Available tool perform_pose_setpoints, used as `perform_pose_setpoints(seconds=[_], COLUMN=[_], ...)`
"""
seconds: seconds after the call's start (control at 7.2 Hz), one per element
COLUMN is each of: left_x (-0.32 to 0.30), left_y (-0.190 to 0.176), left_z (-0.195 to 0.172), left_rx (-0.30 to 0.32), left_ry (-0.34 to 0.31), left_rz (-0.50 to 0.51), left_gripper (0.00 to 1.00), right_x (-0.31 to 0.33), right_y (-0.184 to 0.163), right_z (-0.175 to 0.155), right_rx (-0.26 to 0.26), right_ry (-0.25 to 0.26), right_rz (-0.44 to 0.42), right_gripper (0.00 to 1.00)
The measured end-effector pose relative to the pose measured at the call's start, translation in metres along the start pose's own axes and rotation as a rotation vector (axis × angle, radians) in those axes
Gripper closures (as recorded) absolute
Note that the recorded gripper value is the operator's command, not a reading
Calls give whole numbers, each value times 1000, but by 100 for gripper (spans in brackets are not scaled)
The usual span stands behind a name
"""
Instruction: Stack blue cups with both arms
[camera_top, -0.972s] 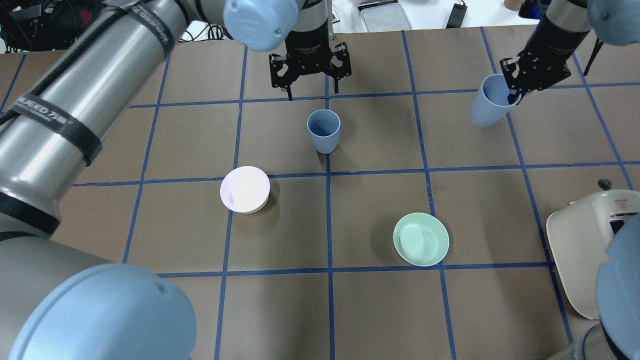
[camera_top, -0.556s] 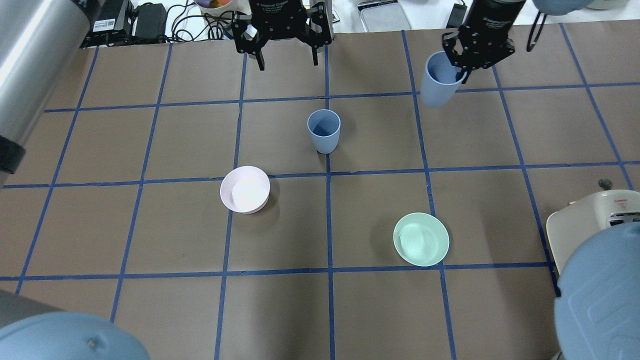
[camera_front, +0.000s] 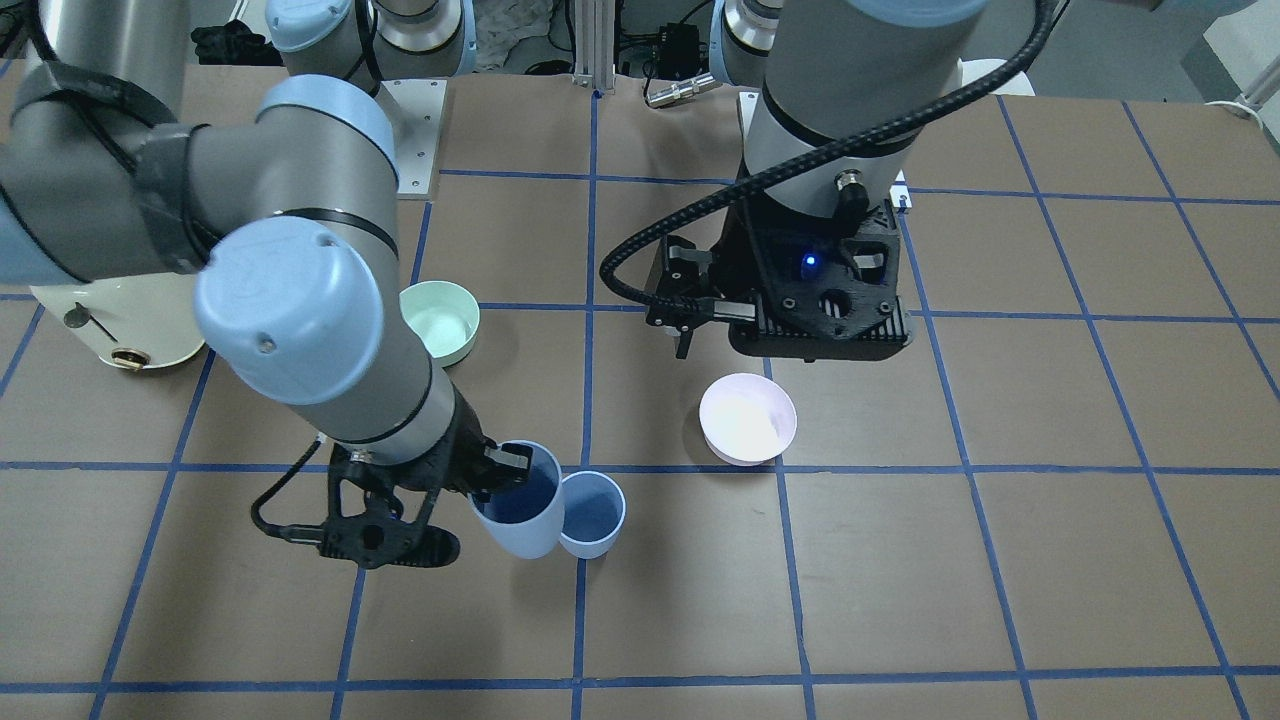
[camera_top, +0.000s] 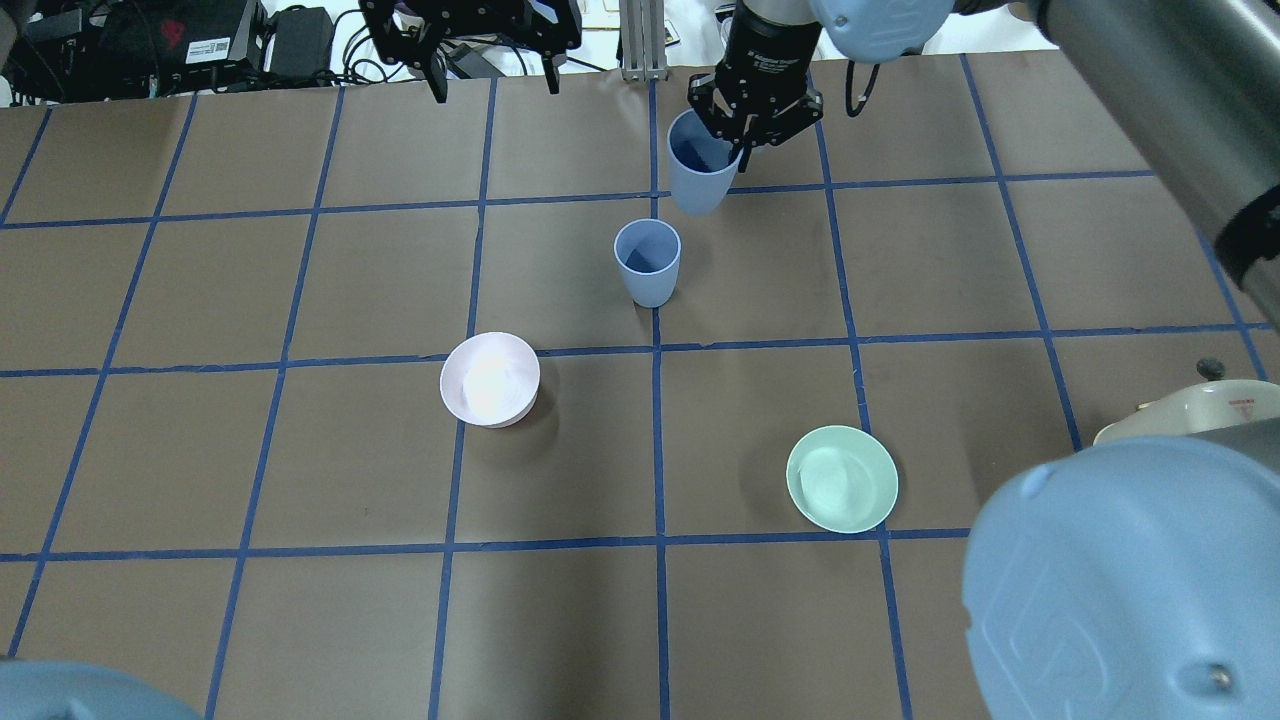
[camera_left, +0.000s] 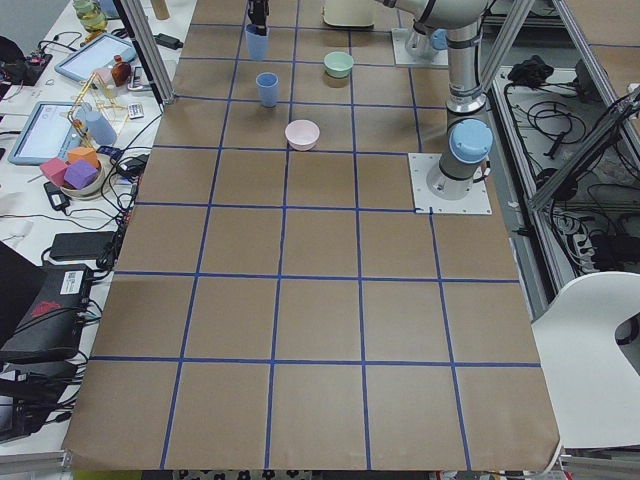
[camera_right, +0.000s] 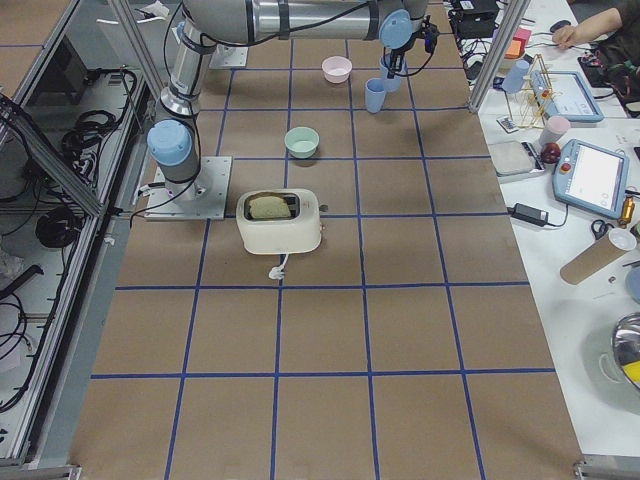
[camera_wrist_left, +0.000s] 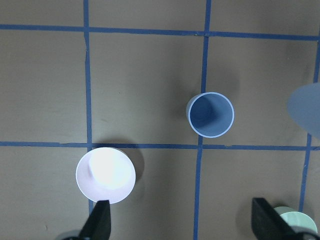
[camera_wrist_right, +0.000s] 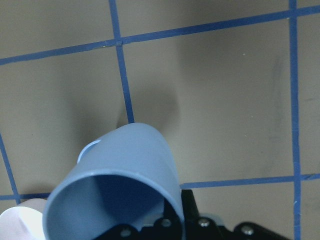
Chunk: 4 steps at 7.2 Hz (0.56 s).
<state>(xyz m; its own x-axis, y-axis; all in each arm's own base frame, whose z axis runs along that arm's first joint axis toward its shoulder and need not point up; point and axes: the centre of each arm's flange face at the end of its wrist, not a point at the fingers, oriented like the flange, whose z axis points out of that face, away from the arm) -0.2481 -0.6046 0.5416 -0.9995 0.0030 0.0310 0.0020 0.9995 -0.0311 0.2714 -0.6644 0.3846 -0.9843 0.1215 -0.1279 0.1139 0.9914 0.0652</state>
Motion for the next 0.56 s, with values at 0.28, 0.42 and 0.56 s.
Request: perform_pose_setpoints(seconds=[0.28, 0.42, 0.56], left_x=[-12, -14, -15], left_y=[-1, -1, 1], left_z=[-6, -7, -9], left_rx=[10, 12, 15], left_ry=[-5, -9, -10], left_rz=[2, 2, 2], left_gripper=[0, 0, 0], right_x=[-25, -30, -35], right_y=[6, 7, 8], right_z=[18, 25, 31], right_rx=[-5, -12, -20], right_ry=[-3, -1, 1], right_rz=[-14, -19, -22], right_gripper=[100, 100, 100])
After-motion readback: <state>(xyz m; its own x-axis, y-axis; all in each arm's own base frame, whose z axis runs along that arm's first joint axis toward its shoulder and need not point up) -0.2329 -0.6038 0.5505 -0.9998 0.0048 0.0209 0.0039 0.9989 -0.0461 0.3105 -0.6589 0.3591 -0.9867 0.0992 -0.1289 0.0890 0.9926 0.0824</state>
